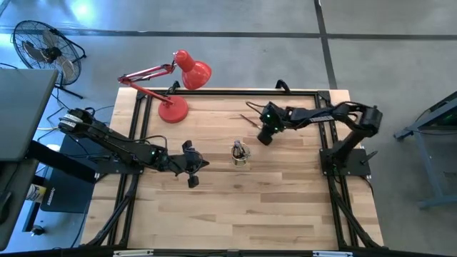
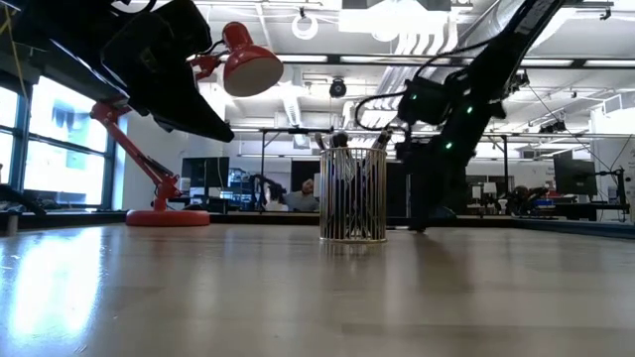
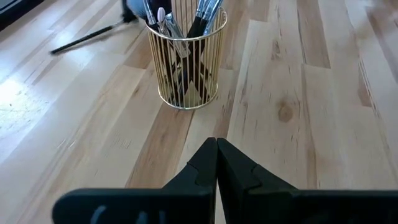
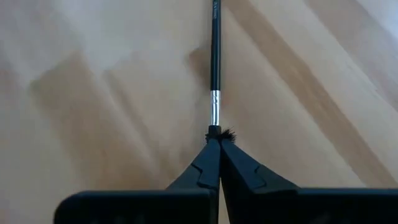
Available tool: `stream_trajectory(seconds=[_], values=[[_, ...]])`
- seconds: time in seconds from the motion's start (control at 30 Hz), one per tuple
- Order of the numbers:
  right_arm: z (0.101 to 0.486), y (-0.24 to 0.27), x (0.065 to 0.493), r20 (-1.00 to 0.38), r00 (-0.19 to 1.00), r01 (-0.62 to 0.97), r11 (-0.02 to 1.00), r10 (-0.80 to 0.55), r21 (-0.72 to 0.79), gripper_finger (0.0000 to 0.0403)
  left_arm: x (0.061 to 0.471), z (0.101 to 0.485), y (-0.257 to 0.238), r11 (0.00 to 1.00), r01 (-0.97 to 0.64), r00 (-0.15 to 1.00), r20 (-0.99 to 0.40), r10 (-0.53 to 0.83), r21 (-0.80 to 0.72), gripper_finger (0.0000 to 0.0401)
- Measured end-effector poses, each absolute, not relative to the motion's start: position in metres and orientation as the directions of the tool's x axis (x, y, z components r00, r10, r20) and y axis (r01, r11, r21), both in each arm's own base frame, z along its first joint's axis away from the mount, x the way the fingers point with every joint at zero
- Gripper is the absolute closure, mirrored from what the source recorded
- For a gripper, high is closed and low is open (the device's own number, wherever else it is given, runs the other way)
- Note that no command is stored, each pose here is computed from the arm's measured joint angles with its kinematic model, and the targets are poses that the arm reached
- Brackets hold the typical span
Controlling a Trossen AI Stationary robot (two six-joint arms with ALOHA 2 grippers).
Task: Put items in baskets/containers
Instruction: Put the brow brush into the wire organizer
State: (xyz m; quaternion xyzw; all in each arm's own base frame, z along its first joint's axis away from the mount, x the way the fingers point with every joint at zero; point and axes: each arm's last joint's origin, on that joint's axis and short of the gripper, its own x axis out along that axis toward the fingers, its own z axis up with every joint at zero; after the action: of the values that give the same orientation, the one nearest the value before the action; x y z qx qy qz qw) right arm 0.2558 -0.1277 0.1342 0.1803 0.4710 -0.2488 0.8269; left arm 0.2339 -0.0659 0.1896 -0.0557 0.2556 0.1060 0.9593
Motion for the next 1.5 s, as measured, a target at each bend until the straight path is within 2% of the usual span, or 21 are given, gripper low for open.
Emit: stream_trajectory(seconds=[0.2, 0.4, 0.7, 0.87, 1.03, 1.3, 1.5], values=[[0.18, -0.095, 0.232, -0.882, 0.387, 0.537, 0.844, -0.269, -0.022, 0.0402, 0.234, 0.19, -0.066, 0.971, -0.236, 0.847, -0.5, 0.181, -0.049, 0.0401], [0.222, -0.06, 0.201, -0.863, 0.446, 0.523, 0.851, -0.237, 0.037, 0.0403, 0.235, 0.191, -0.067, 0.976, -0.207, 0.855, -0.498, 0.145, -0.072, 0.0401], [0.286, -0.021, 0.172, -0.916, 0.308, 0.549, 0.834, -0.258, -0.051, 0.0403, 0.235, 0.191, -0.067, 0.978, -0.195, 0.857, -0.498, 0.13, -0.08, 0.0401], [0.325, -0.002, 0.19, -0.915, 0.322, 0.497, 0.866, -0.242, -0.054, 0.0403, 0.235, 0.191, -0.068, 0.978, -0.192, 0.857, -0.499, 0.127, -0.082, 0.0401], [0.347, 0.016, 0.224, -0.936, 0.269, 0.401, 0.91, -0.225, -0.104, 0.0403, 0.235, 0.191, -0.068, 0.978, -0.192, 0.857, -0.499, 0.127, -0.081, 0.0401], [0.347, 0.037, 0.291, -0.982, 0.144, 0.205, 0.975, -0.119, -0.088, 0.0403, 0.235, 0.191, -0.068, 0.978, -0.193, 0.857, -0.5, 0.128, -0.081, 0.0401], [0.339, 0.038, 0.326, -0.994, 0.071, 0.135, 0.988, -0.08, -0.07, 0.0403, 0.235, 0.191, -0.068, 0.979, -0.188, 0.857, -0.501, 0.122, -0.083, 0.0401]])
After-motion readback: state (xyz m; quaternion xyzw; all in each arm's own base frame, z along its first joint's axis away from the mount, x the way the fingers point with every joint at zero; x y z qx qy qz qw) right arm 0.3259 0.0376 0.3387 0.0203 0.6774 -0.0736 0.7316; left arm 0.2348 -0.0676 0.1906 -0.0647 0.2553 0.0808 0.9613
